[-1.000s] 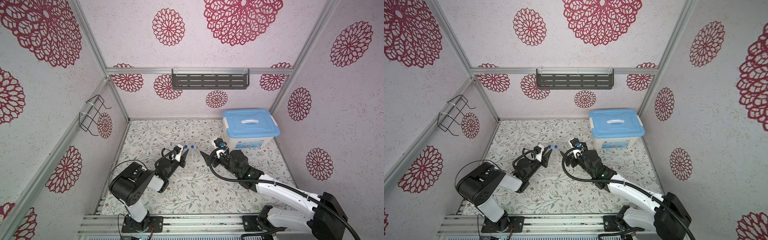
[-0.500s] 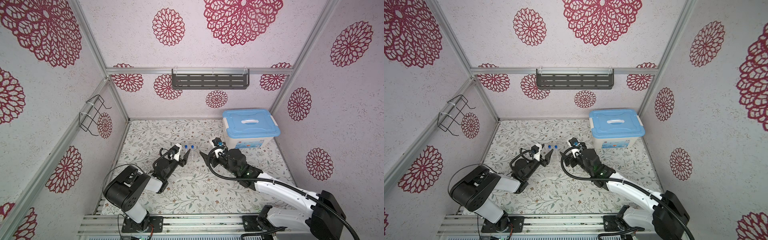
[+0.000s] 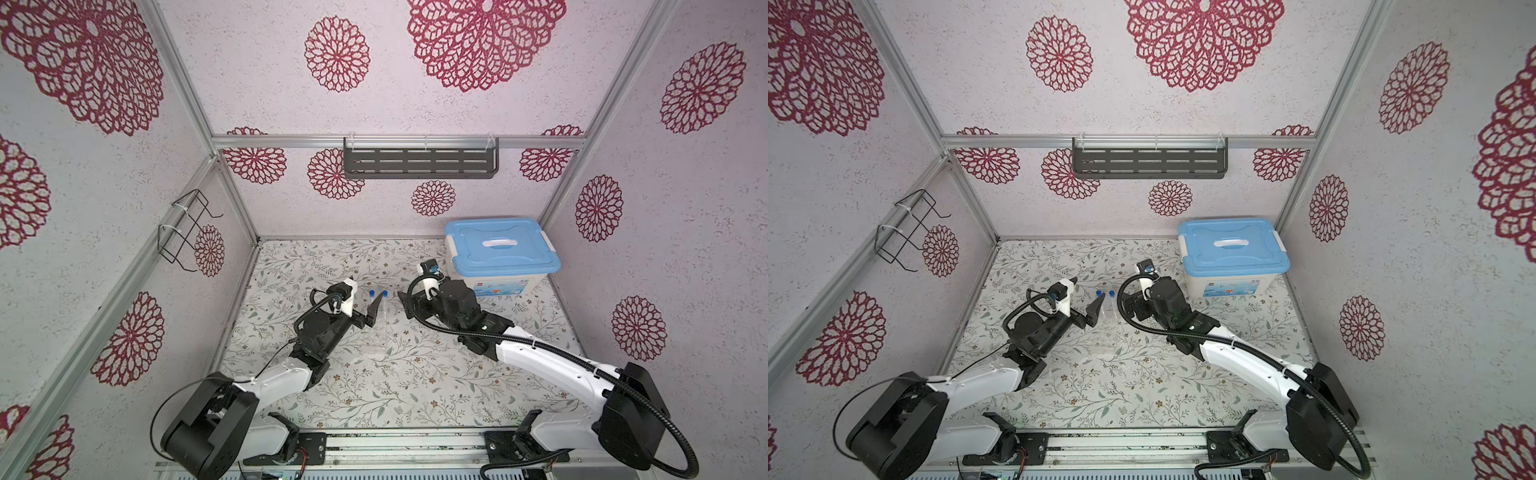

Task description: Organize the chemistry lab equipment

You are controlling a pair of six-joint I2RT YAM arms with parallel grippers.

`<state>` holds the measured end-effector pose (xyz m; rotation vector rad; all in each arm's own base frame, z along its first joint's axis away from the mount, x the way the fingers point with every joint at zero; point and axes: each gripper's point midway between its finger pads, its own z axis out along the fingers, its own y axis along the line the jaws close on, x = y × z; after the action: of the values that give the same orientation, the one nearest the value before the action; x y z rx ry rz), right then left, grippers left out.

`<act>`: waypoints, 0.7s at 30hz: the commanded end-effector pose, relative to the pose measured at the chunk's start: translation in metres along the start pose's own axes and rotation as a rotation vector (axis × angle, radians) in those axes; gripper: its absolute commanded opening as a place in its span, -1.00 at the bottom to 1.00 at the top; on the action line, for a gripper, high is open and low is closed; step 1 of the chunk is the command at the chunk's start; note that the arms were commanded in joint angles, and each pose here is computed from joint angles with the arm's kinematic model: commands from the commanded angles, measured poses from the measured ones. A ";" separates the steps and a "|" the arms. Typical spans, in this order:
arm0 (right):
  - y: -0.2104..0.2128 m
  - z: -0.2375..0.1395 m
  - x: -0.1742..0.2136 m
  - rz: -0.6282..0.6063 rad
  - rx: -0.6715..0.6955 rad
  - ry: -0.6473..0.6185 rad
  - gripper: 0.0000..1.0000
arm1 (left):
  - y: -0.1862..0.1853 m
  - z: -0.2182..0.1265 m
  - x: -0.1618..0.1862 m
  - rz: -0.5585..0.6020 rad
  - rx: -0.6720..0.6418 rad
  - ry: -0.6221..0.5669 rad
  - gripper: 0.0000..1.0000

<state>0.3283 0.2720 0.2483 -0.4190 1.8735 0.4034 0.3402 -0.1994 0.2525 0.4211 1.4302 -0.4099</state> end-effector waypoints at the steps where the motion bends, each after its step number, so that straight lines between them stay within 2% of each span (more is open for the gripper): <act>1: -0.036 -0.024 -0.030 0.069 0.144 -0.176 0.98 | 0.013 0.001 -0.004 0.005 -0.070 0.121 0.95; 2: -0.041 -0.026 -0.030 0.051 0.146 -0.196 0.98 | 0.026 0.000 -0.010 0.004 -0.142 0.134 0.95; 5: -0.059 -0.038 -0.042 0.004 0.135 -0.272 0.98 | 0.090 -0.012 -0.030 -0.069 -0.507 0.170 0.95; 6: -0.073 -0.045 -0.048 0.020 0.146 -0.322 0.98 | 0.113 -0.020 -0.035 -0.112 -0.619 0.184 0.95; 7: -0.086 -0.050 -0.052 0.053 0.152 -0.368 0.98 | 0.128 -0.024 -0.037 -0.152 -0.671 0.201 0.95; 9: -0.121 -0.063 -0.057 0.140 0.170 -0.451 0.98 | 0.155 -0.031 -0.032 -0.212 -0.730 0.260 0.95; 11: -0.151 -0.071 -0.051 0.177 0.214 -0.478 0.98 | 0.180 -0.043 -0.020 -0.229 -0.821 0.319 0.95; 15: -0.198 -0.078 -0.016 0.149 0.355 -0.418 0.98 | 0.220 -0.067 0.009 -0.147 -0.946 0.404 0.95; 17: -0.219 -0.086 0.005 0.136 0.437 -0.389 0.98 | 0.232 -0.082 0.022 -0.153 -0.996 0.436 0.95; 19: -0.238 -0.092 0.027 0.118 0.510 -0.359 0.98 | 0.229 -0.081 0.029 -0.133 -0.929 0.469 0.95; 20: -0.249 -0.095 0.039 0.109 0.565 -0.337 0.98 | 0.223 -0.077 0.034 -0.075 -0.857 0.486 0.95; 21: -0.257 -0.097 0.052 0.102 0.618 -0.313 0.98 | 0.224 -0.078 0.038 -0.031 -0.854 0.481 0.95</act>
<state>0.3565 0.0167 0.2078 0.1279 1.6695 0.0559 0.3921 0.0379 0.2189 -0.3576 1.9158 0.2954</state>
